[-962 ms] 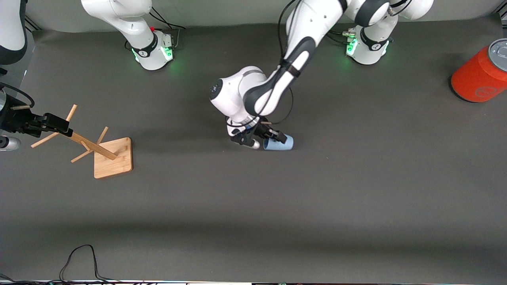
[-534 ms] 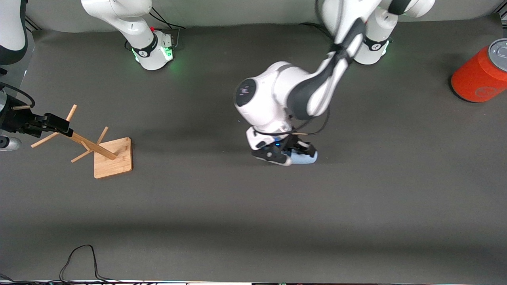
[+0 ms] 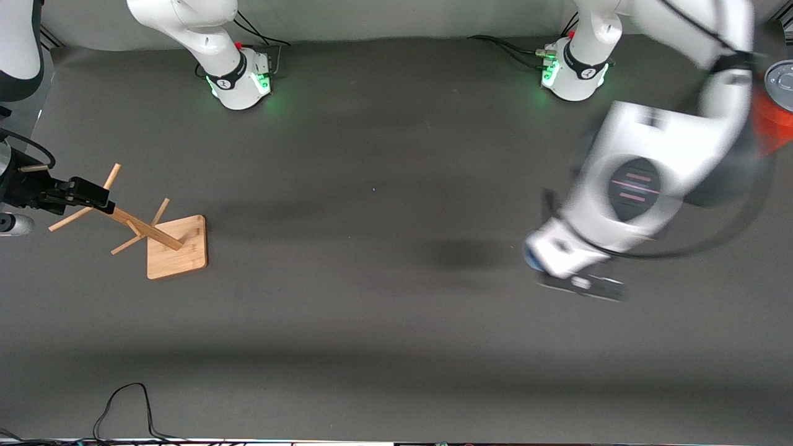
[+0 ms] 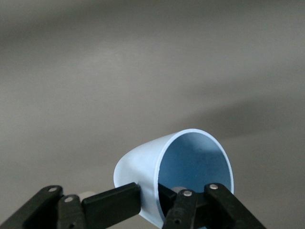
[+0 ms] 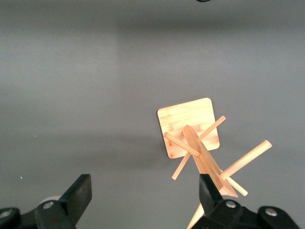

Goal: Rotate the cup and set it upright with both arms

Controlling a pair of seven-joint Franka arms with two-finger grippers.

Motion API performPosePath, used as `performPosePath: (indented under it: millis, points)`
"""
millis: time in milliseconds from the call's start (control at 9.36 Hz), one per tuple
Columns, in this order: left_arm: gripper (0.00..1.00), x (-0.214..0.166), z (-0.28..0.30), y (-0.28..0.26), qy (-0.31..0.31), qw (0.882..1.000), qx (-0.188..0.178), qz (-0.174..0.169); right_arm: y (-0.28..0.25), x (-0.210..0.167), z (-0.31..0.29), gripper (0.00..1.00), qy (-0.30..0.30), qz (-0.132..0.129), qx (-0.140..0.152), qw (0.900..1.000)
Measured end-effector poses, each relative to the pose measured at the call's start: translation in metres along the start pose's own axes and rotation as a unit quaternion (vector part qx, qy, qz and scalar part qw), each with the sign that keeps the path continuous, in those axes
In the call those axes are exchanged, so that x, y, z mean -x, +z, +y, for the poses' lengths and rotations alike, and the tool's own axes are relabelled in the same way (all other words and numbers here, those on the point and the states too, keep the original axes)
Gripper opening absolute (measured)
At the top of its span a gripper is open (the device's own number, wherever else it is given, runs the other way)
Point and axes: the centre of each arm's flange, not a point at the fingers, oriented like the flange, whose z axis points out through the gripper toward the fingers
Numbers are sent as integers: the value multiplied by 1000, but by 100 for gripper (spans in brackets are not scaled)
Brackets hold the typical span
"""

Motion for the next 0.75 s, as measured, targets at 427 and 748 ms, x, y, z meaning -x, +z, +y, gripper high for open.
performPosePath:
  millis: [427,748]
  points:
    - [0,-2,-104,87,21,992,123,16,0,0,0,100,0,0,0,1000]
    - [0,8,-147,165,64,986,150,47,0,0,0,100,0,0,0,1000]
